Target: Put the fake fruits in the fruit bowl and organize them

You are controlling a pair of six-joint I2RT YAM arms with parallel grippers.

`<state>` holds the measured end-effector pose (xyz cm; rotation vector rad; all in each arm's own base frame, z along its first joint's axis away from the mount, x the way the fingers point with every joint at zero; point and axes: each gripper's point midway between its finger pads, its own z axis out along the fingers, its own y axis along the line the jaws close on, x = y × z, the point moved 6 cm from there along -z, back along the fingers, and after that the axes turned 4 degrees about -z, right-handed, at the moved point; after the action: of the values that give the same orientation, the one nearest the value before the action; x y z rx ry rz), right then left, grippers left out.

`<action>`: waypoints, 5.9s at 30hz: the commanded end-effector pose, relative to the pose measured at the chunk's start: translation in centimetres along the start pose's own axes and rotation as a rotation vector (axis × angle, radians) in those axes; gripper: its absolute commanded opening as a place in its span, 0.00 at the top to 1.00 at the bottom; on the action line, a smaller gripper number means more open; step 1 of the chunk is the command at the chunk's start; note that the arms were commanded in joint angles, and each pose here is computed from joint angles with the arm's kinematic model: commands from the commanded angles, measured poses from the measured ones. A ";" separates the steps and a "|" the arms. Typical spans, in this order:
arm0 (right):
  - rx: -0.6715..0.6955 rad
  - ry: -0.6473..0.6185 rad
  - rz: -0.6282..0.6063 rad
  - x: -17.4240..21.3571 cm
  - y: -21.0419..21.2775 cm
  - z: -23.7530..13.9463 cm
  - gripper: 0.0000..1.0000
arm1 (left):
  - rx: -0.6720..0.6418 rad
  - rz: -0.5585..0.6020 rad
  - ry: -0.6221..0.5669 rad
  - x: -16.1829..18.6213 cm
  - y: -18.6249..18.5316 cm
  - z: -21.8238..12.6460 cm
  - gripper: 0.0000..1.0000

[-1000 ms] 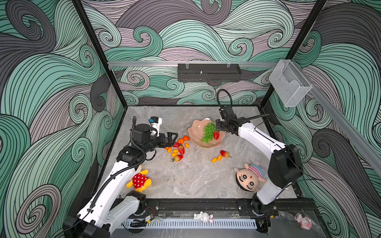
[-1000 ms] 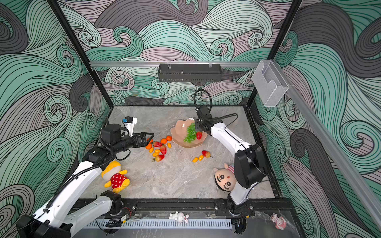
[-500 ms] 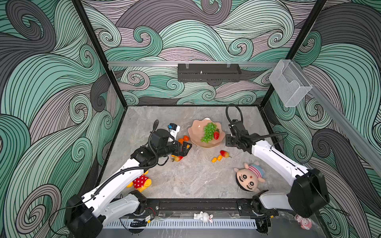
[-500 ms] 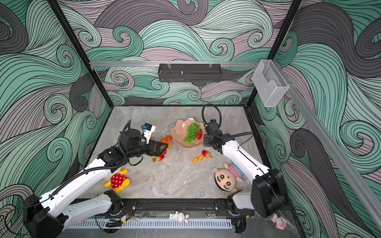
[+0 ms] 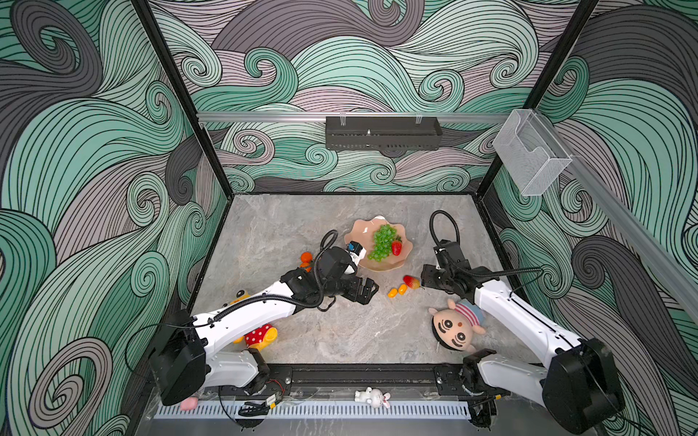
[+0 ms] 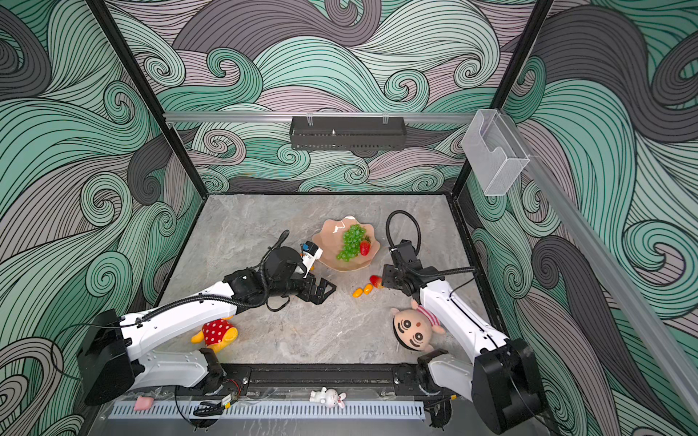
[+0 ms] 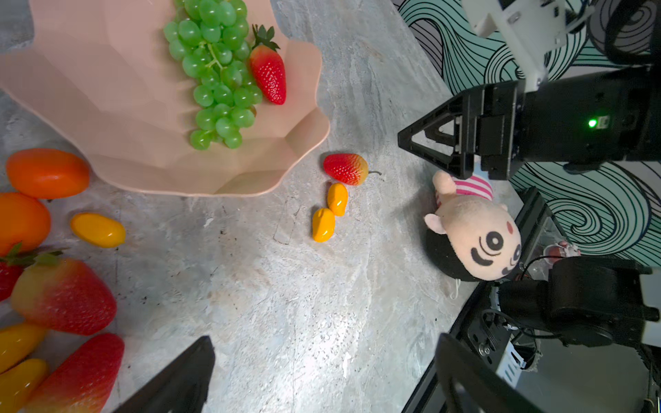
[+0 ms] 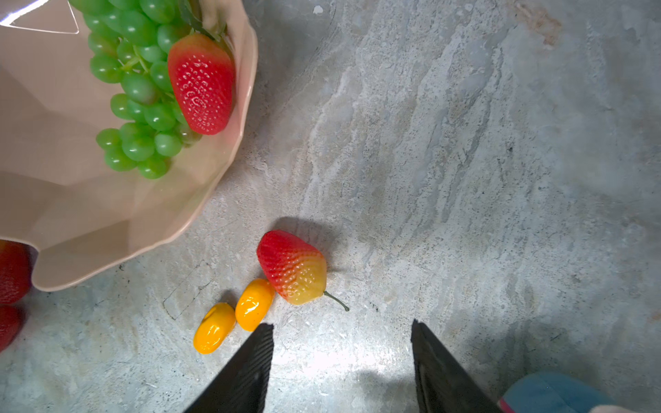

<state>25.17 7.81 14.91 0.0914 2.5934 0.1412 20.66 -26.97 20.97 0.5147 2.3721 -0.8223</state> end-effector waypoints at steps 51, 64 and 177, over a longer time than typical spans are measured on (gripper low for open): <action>-0.285 0.443 -0.024 2.8 1.8 6.2 0.58 | 0.046 0.023 0.048 -0.3 -2.3 3.5 0.02; -0.287 0.462 -0.025 3.2 1.8 6.6 0.78 | 0.050 0.016 0.063 -0.1 -2.3 3.8 0.02; -0.328 0.015 -0.309 -3.5 10.4 -2.9 0.53 | -0.198 -0.354 -0.280 1.2 8.1 -9.1 0.01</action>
<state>27.74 17.02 20.12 -0.4126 2.5581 0.4303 21.28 -15.49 23.38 -0.0719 2.2332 -0.7304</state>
